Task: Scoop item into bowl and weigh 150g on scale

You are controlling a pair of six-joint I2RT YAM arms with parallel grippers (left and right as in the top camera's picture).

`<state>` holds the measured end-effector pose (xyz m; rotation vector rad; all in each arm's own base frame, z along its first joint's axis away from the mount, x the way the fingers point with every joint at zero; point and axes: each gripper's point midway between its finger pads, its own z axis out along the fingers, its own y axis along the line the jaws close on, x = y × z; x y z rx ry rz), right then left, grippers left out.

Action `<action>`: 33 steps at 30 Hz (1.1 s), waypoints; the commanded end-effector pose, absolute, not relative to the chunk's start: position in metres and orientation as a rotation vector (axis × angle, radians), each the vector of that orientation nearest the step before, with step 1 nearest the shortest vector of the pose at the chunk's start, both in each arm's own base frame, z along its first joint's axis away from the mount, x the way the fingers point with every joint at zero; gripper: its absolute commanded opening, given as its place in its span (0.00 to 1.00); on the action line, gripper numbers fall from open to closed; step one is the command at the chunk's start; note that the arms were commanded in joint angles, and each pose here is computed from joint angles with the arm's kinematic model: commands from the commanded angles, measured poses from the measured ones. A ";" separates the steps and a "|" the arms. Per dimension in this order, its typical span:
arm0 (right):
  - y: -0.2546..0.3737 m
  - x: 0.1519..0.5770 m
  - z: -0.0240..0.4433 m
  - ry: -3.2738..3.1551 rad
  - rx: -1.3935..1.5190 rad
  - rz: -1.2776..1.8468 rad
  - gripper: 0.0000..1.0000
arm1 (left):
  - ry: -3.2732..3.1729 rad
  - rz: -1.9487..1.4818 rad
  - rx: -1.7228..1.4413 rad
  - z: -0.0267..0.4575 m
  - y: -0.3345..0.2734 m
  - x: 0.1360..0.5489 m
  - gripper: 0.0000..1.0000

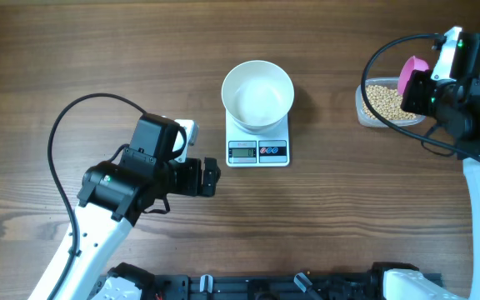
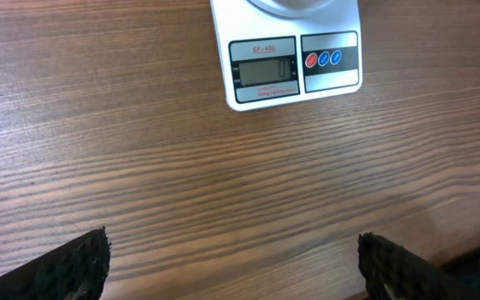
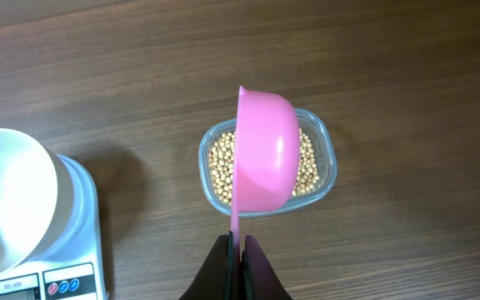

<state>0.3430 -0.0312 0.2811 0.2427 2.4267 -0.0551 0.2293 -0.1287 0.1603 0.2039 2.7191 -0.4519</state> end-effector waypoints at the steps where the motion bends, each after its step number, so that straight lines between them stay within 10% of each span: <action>1: -0.029 0.346 0.283 2.423 0.222 -0.042 0.04 | 2.670 -0.447 0.260 0.166 -0.134 0.235 1.00; 33: -0.030 0.351 0.287 2.398 0.222 -0.042 0.04 | 2.522 -0.562 0.230 0.189 -0.154 0.261 1.00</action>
